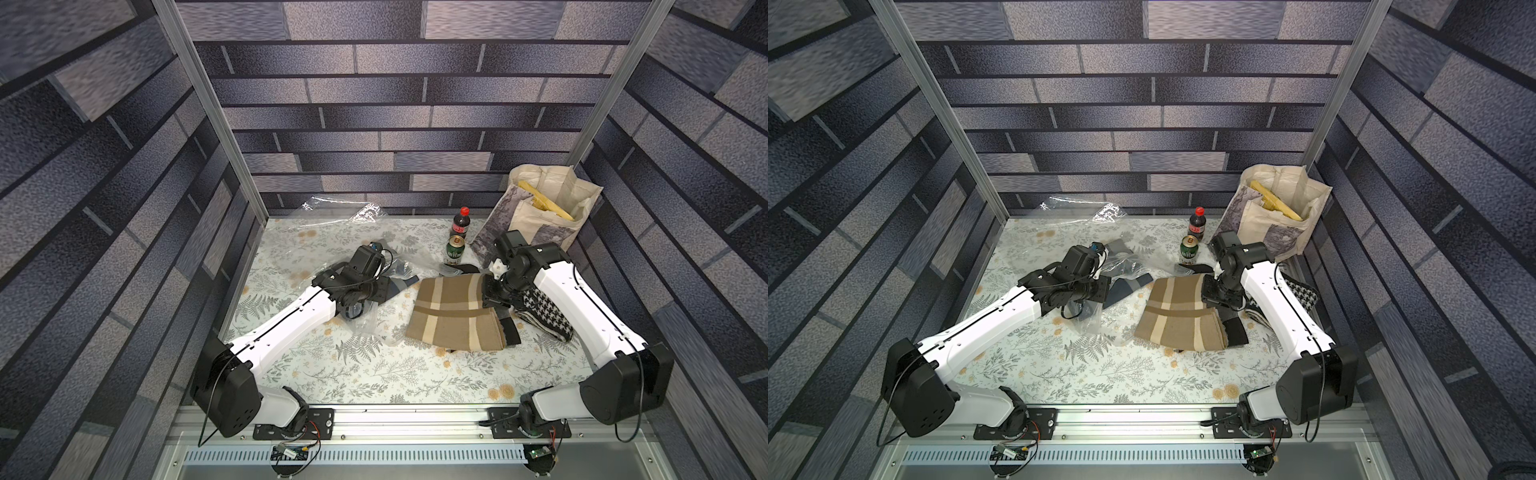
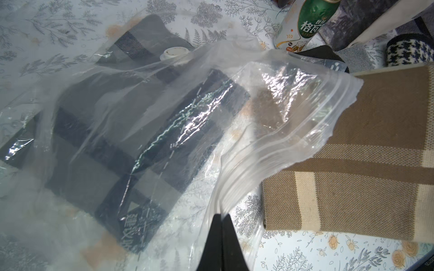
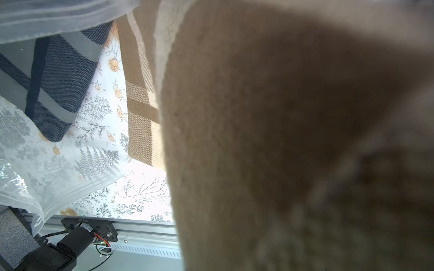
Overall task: Take the scarf out of the vacuum bag
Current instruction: Place the scarf at the center of the board.
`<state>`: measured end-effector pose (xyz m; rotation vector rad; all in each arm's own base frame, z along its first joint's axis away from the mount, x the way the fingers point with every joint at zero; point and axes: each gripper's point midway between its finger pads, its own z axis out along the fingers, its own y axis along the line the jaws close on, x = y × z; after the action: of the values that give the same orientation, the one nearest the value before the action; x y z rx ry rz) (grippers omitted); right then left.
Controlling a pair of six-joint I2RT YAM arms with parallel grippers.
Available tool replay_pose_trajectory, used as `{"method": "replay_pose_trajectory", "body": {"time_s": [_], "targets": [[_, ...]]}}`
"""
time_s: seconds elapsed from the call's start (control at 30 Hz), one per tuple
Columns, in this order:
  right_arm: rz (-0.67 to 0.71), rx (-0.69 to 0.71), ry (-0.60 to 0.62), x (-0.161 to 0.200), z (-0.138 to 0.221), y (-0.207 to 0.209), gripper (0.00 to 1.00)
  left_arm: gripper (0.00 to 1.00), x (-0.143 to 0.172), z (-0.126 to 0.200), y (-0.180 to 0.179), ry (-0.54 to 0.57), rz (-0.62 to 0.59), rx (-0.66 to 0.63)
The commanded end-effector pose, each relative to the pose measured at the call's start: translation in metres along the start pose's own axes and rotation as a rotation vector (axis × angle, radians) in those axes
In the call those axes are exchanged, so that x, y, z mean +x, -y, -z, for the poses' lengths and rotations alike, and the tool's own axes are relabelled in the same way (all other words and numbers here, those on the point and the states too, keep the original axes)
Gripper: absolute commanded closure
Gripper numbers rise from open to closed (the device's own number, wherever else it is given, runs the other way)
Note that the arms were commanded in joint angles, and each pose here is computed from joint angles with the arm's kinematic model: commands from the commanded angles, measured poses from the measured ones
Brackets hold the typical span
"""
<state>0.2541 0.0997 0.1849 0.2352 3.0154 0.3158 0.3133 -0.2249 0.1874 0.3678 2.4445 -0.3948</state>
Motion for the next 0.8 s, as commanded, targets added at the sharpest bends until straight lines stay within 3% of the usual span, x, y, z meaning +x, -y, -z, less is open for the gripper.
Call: {"method": "replay_pose_trajectory", "body": {"time_s": [0.0,0.23,0.57,0.77], "targets": [[0.006,0.092,0.023,-0.012,0.011,0.017,1.0,1.0,0.001,-0.004,-0.003,-0.005,0.0,-0.004],[-0.017,0.125,0.017,-0.024,0.011,0.027,1.0,1.0,0.0,-0.003,-0.012,-0.007,0.018,-0.031],[-0.031,0.137,0.015,-0.012,0.018,0.042,1.0,1.0,-0.005,-0.013,-0.045,-0.036,0.103,-0.148],[-0.045,0.162,0.004,-0.006,0.017,0.055,1.0,1.0,-0.005,-0.019,-0.079,-0.06,0.161,-0.279]]}}
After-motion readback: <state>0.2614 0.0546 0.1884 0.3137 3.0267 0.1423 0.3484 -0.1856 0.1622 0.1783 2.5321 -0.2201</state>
